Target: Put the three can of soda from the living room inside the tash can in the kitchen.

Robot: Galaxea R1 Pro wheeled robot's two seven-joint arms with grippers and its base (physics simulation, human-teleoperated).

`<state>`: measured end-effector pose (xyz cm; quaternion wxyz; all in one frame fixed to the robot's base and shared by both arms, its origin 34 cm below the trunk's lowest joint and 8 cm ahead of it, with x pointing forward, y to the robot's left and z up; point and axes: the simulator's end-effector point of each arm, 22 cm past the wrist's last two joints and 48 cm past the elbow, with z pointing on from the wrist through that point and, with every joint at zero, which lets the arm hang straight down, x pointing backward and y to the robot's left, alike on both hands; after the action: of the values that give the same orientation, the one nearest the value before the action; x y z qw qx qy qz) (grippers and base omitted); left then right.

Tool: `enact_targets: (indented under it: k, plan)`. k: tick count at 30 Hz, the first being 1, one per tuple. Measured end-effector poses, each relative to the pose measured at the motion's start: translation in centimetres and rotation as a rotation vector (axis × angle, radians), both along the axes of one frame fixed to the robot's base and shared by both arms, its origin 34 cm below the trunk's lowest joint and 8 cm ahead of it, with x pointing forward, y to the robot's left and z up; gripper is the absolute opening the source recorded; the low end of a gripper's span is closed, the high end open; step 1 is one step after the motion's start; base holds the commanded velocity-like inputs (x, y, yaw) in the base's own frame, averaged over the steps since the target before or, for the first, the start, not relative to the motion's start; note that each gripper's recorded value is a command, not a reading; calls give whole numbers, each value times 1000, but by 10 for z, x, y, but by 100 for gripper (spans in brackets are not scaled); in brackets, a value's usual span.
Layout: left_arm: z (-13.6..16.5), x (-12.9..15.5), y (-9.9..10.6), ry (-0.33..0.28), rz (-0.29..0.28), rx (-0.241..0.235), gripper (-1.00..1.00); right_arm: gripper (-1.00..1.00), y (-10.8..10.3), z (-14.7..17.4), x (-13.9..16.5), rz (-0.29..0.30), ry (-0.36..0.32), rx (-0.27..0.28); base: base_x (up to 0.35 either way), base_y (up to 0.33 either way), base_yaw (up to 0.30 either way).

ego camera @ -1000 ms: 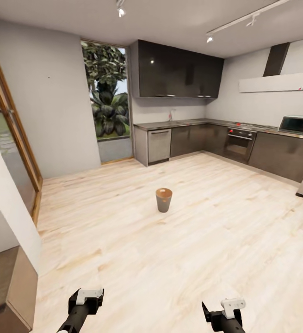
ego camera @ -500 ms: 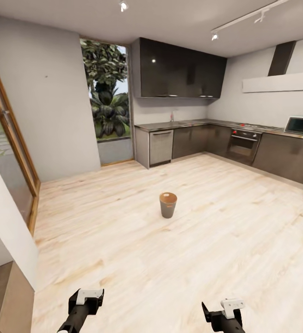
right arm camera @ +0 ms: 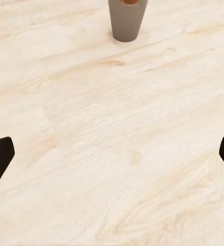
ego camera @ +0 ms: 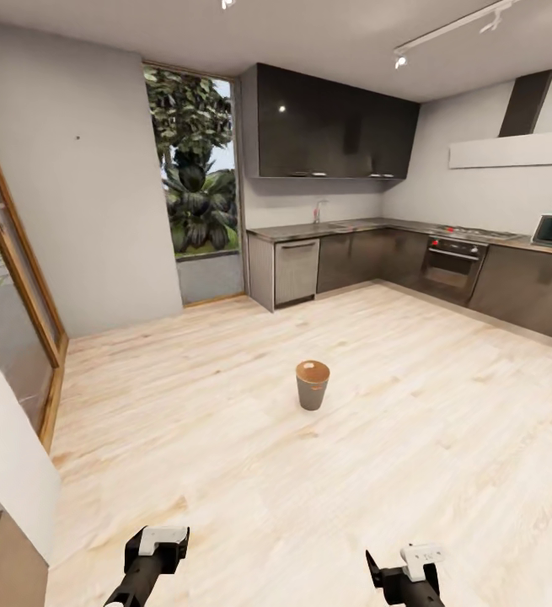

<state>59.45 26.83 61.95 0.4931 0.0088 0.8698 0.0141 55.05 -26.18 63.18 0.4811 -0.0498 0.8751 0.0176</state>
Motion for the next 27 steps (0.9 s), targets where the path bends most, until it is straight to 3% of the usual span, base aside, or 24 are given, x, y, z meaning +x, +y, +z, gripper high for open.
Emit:
enact_targets:
  k: [13, 27]
  plan:
    - [4, 2, 0, -9, -1, 1, 100, 100, 1, -9, -8, 1, 7, 3, 324, 1, -109]
    - [4, 2, 0, -10, -1, 1, 100, 100, -1, -8, -8, -6, 4, 5, 324, 0, -21]
